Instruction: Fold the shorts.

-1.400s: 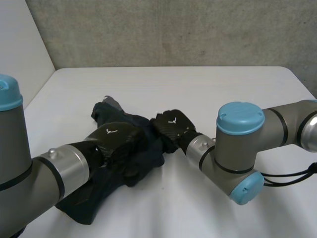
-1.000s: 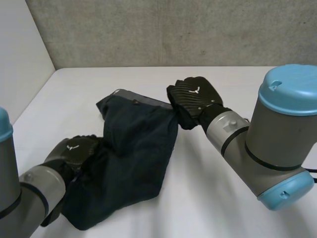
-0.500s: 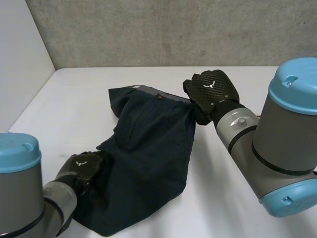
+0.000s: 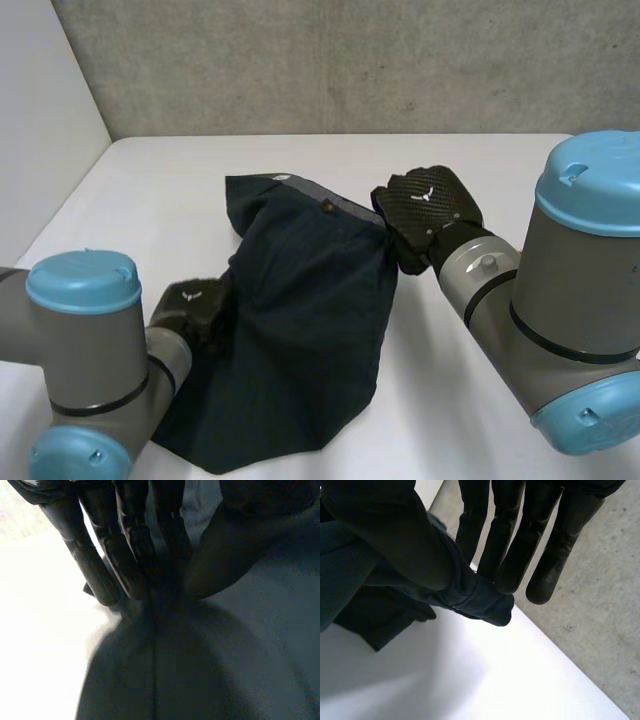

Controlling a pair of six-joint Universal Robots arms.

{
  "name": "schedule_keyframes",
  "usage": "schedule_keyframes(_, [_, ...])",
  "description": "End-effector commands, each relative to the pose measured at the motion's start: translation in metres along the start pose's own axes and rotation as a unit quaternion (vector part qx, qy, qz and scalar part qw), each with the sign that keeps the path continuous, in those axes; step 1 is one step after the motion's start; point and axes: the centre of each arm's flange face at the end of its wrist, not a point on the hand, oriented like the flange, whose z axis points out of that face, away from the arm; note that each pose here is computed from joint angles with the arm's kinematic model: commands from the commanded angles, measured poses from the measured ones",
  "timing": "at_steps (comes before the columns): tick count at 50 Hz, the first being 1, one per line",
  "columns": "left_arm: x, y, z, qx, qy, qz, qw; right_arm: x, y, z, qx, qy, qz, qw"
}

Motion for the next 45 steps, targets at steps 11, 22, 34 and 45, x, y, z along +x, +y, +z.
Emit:
schedule_keyframes(11, [-0.005, -0.086, 0.039, 0.139, -0.02, 0.066, 0.988, -0.001, 0.017, -0.041, -0.13, -0.061, -0.085, 0.986])
schedule_keyframes(22, [-0.002, -0.048, -0.002, -0.01, 0.026, 0.013, 1.0, 0.017, 0.014, -0.026, -0.069, 0.009, -0.078, 0.995])
schedule_keyframes(34, [-0.002, -0.026, -0.071, -0.022, 0.047, -0.004, 0.999, 0.06, 0.025, -0.004, -0.062, 0.115, -0.055, 0.99])
schedule_keyframes(45, [0.016, 0.017, -0.094, -0.07, 0.094, 0.015, 0.993, 0.066, 0.048, -0.008, -0.098, 0.12, -0.046, 0.987])
